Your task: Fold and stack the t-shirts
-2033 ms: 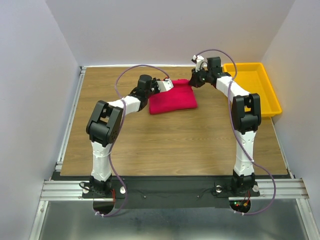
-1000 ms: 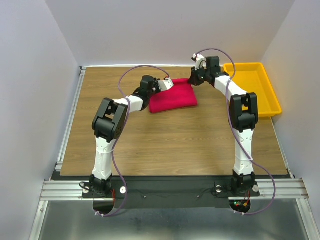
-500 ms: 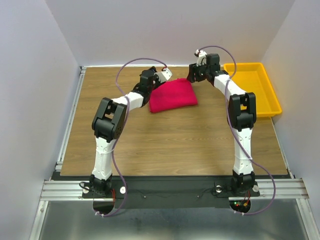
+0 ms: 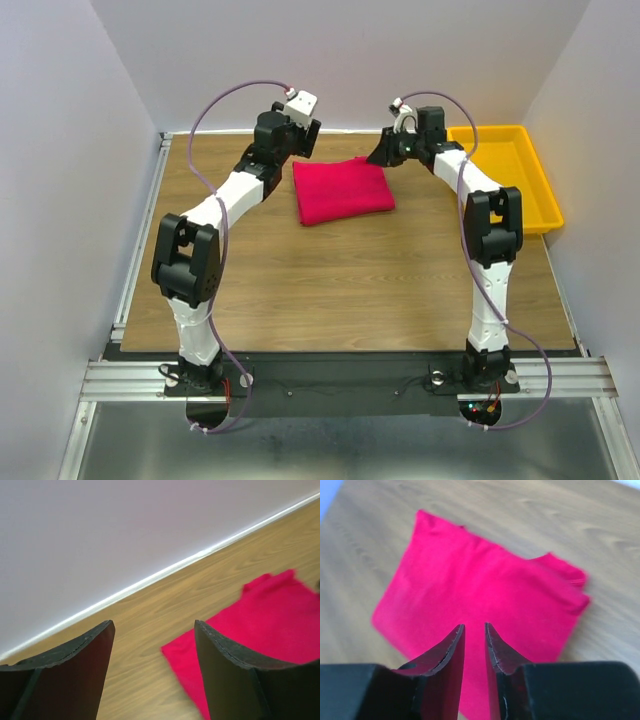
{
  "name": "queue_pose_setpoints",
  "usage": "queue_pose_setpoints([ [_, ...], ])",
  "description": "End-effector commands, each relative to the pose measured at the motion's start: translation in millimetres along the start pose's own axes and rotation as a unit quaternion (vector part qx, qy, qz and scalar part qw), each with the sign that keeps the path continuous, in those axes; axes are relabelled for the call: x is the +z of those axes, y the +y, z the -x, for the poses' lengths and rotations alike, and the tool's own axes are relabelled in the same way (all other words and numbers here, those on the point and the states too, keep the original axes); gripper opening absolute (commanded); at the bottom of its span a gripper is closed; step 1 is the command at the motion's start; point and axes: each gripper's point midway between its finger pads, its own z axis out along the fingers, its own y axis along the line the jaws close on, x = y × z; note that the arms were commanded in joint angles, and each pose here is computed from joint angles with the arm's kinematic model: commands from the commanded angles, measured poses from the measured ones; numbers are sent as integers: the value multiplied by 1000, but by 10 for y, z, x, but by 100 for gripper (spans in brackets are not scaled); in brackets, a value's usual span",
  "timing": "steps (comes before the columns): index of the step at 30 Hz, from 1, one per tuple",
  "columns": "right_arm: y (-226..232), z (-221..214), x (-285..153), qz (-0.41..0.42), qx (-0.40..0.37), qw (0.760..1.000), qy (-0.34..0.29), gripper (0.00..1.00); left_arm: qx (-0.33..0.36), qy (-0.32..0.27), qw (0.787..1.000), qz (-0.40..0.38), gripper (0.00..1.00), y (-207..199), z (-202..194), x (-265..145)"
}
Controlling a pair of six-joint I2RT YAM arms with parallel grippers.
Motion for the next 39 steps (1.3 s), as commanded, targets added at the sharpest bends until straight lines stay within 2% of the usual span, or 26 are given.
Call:
queue_pose_setpoints([
  [1, 148, 6, 127, 75, 46, 996, -1, 27, -134, 19, 983, -127, 71, -499, -77, -43],
  [4, -42, -83, 258, 47, 68, 997, 2, 27, -181, 38, 968, -168, 67, -681, -247, 58],
  [10, -385, -120, 445, -9, 89, 996, -6, 25, -239, 56, 950, -191, 65, -779, -509, 291],
  [24, -1096, 58, 579, -157, 100, 981, -60, 25, -279, 88, 940, -172, 65, -647, -1004, 462],
  [34, -1411, 48, 542, -216, 85, 970, -71, 24, -283, 80, 942, -163, 65, -529, -975, 474],
  [39, -1496, 388, 325, -245, 42, 963, -99, 25, -290, 68, 941, -163, 65, -496, -842, 502],
])
